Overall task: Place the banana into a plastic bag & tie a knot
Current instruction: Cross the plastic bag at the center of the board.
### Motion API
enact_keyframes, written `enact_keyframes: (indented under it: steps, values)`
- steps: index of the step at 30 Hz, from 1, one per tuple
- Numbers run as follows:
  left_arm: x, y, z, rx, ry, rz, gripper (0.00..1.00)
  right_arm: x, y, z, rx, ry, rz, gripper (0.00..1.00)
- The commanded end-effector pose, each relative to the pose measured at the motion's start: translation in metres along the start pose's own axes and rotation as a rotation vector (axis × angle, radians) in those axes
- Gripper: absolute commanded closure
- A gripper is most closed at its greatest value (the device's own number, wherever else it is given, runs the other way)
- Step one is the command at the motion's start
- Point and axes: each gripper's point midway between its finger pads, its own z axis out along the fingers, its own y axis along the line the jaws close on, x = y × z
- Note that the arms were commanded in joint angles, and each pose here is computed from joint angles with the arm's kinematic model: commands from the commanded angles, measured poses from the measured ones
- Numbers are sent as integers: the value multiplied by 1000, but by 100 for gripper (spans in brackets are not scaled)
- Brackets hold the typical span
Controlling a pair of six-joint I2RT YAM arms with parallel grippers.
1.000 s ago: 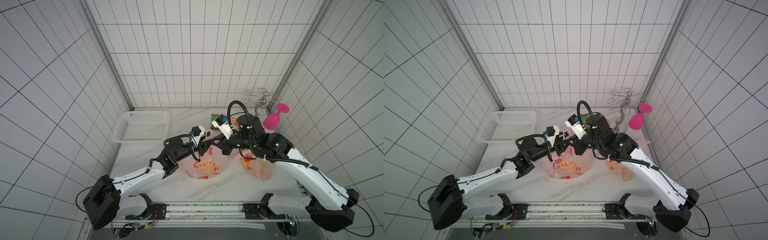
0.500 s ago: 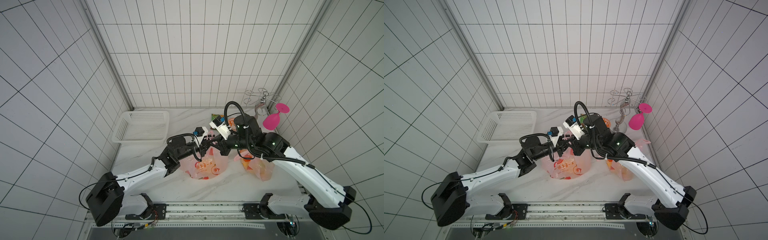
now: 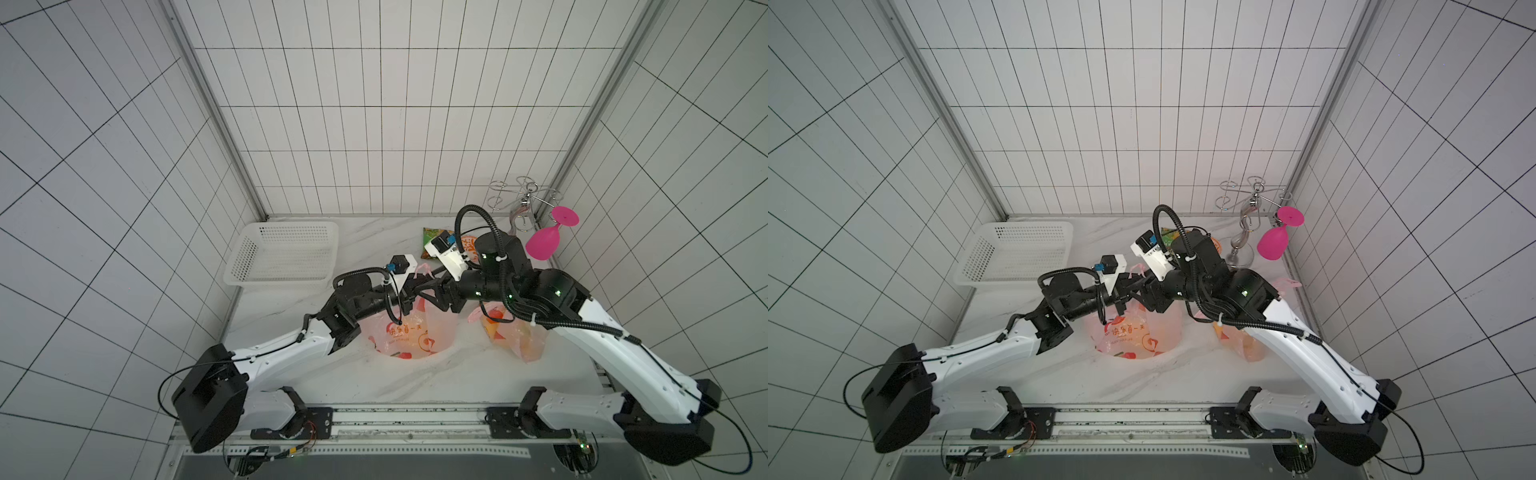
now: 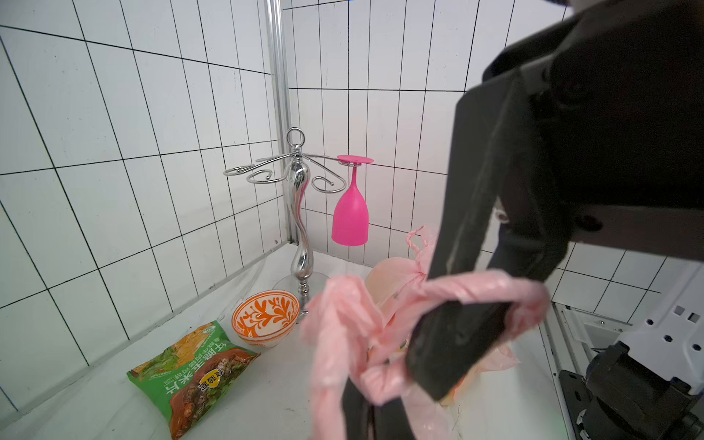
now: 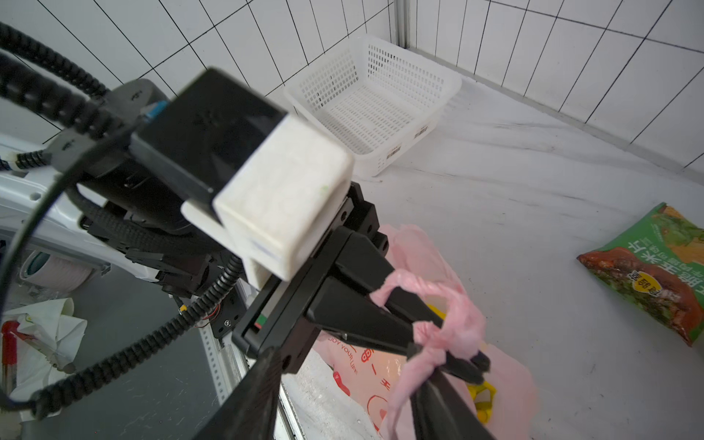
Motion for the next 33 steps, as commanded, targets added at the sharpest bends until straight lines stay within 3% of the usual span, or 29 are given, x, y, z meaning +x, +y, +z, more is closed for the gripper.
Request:
enact_keyframes:
  steps: [1,9,12,22,33]
  values:
    - [-18,-7,0,30,-52,28,97,-25,-3,-36,56,-104,-32,44]
    - [-14,-11,1,58,-38,22,97,-38,-32,-51,137,-157,-14,49]
    - [-13,-15,0,77,-34,25,97,-41,-40,-51,164,-167,-17,56]
    - [-12,-22,0,123,-24,33,96,-23,-20,-22,11,-81,-58,51]
    - [-11,-35,0,183,-16,35,96,-11,-29,-7,40,-39,-47,58]
